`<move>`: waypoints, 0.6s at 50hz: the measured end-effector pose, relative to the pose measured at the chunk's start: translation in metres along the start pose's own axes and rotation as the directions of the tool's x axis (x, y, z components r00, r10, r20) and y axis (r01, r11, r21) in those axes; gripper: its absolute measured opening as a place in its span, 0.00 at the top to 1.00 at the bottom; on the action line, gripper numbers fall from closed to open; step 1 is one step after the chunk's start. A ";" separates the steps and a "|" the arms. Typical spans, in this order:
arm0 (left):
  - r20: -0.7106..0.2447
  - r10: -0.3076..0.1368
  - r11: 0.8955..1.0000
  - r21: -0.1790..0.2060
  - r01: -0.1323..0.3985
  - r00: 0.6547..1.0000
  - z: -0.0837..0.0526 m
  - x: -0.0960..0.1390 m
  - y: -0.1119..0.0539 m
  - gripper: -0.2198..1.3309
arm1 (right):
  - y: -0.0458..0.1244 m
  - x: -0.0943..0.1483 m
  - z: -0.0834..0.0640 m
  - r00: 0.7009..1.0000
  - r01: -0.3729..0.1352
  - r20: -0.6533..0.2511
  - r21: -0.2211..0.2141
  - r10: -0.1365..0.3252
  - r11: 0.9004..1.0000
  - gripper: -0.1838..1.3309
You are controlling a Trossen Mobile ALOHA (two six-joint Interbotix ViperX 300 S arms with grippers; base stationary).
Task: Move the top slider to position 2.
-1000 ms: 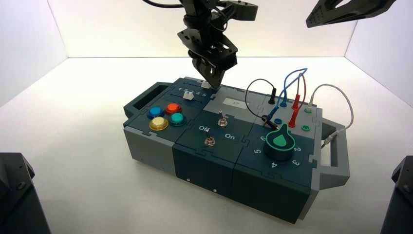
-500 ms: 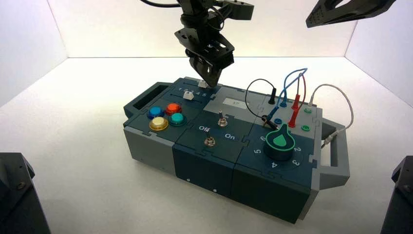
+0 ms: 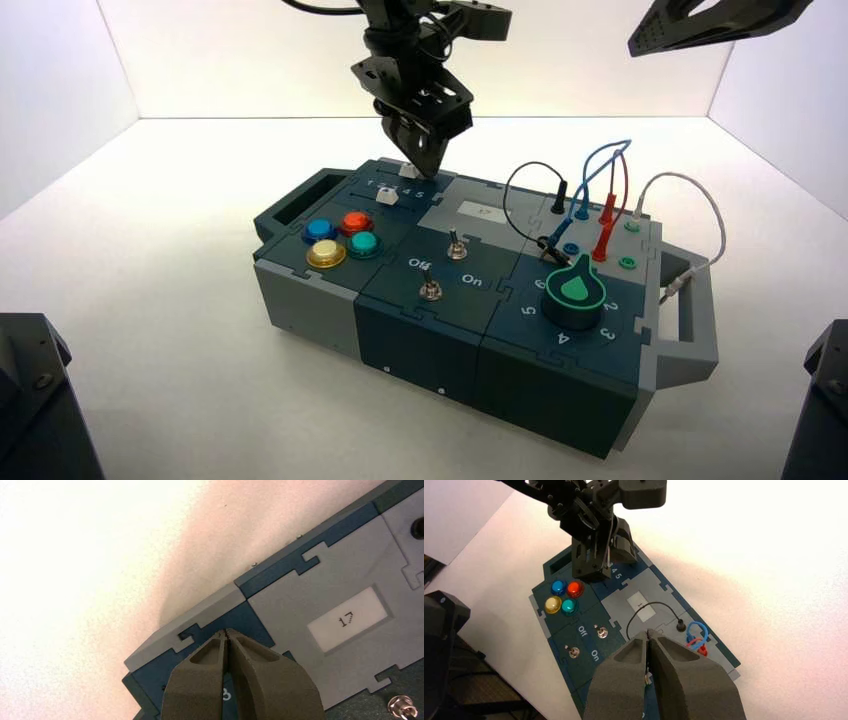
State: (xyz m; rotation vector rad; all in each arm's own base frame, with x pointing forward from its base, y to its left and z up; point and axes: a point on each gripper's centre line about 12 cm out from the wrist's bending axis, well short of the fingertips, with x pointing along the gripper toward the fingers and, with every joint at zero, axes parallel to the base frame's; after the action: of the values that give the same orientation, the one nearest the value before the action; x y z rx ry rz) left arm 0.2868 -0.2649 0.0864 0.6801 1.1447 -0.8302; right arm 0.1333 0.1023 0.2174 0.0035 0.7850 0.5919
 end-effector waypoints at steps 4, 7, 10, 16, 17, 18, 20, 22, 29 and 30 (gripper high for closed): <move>-0.002 0.000 1.000 -0.003 0.000 1.000 -0.001 0.001 0.001 0.96 | 0.000 0.000 0.000 1.000 0.000 0.002 0.002 0.000 1.000 0.97; 0.000 0.001 1.000 -0.004 -0.001 1.000 -0.001 0.001 0.002 0.96 | 0.000 0.000 0.000 1.000 0.000 0.002 0.002 0.000 1.000 0.97; -0.002 0.001 1.000 -0.004 -0.001 1.000 -0.001 0.000 0.002 0.96 | 0.000 0.000 0.000 1.000 0.000 0.000 0.002 0.000 1.000 0.97; -0.002 0.002 1.000 -0.009 -0.002 1.000 -0.001 0.000 0.003 0.97 | 0.000 0.000 0.000 1.000 0.001 0.002 -0.001 -0.001 1.000 0.97; -0.002 0.002 1.000 -0.007 -0.002 1.000 -0.001 0.000 0.003 0.96 | 0.000 0.000 0.000 1.000 0.001 0.002 -0.001 -0.001 1.000 0.97; -0.002 0.003 1.000 -0.009 -0.003 1.000 -0.001 0.000 0.004 0.96 | 0.000 0.000 0.000 1.000 0.001 0.002 0.000 -0.001 1.000 0.97; -0.001 0.004 1.000 -0.010 -0.004 1.000 -0.001 0.000 0.005 0.97 | 0.000 0.000 0.000 1.000 0.000 0.002 0.002 0.000 1.000 0.97; -0.001 0.004 1.000 -0.012 -0.004 1.000 -0.001 0.000 0.005 0.96 | 0.000 0.000 0.000 1.000 0.002 0.002 0.001 -0.002 1.000 0.97; -0.002 0.005 1.000 -0.016 -0.005 1.000 -0.002 0.000 0.007 0.97 | 0.000 0.000 0.000 1.000 0.000 0.002 0.002 0.000 1.000 0.97; -0.002 0.005 1.000 -0.016 -0.005 1.000 -0.002 0.000 0.007 0.96 | 0.000 0.000 0.000 1.000 0.001 0.002 0.000 -0.001 1.000 0.97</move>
State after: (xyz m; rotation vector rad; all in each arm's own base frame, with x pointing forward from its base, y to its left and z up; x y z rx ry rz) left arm 0.2916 -0.2595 0.0858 0.6704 1.1504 -0.8155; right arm 0.1335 0.1022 0.2176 0.0038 0.7836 0.5909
